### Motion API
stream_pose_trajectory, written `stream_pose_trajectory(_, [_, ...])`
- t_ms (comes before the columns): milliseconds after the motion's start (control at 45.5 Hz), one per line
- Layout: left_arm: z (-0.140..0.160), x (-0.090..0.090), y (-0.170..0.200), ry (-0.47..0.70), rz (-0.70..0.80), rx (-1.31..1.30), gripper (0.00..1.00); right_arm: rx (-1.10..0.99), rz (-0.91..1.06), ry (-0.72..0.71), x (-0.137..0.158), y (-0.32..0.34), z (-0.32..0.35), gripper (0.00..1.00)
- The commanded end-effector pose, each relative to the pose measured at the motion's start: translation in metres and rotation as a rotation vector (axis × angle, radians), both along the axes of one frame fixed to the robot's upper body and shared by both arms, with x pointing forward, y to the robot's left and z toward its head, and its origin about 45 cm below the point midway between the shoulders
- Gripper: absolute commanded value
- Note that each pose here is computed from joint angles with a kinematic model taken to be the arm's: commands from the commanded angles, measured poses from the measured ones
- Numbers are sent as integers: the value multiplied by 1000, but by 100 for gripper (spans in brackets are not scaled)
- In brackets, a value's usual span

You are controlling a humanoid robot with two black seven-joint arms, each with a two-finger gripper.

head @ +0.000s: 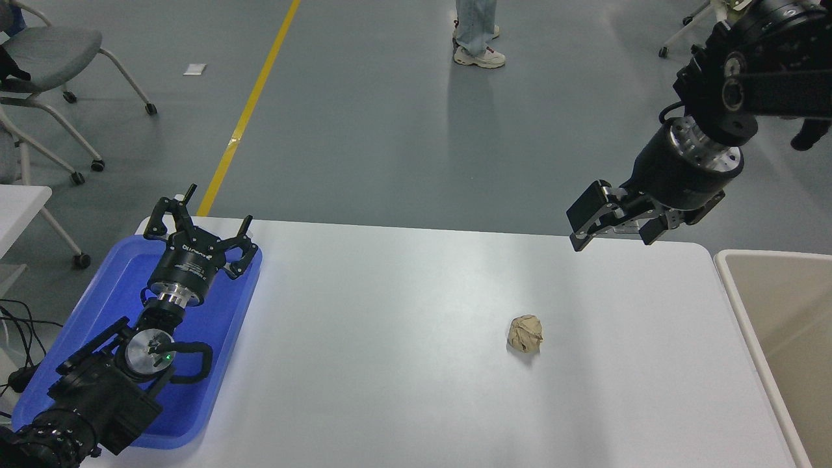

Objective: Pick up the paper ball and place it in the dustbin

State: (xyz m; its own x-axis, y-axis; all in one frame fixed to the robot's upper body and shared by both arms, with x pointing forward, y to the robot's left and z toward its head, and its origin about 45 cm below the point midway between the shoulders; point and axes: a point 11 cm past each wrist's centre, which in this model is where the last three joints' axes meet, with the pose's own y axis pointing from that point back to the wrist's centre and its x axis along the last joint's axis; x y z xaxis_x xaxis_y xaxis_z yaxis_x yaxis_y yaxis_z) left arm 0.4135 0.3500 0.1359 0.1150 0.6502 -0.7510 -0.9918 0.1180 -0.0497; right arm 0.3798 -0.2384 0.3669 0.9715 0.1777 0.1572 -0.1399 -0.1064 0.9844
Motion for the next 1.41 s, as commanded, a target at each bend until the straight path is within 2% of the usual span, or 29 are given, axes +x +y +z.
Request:
stream_pose_trajectory(0, [0,0,0,1,1,0,100,1,2,5,0,2,-2,100])
stream_pose_trajectory(1143, [0,0,0,-1,0,0,100,76,-18,13,1,-5,-9,100])
stream_pose_trajectory(1385, [0,0,0,-1,0,0,100,85,-30,-15,9,-8,-6,100])
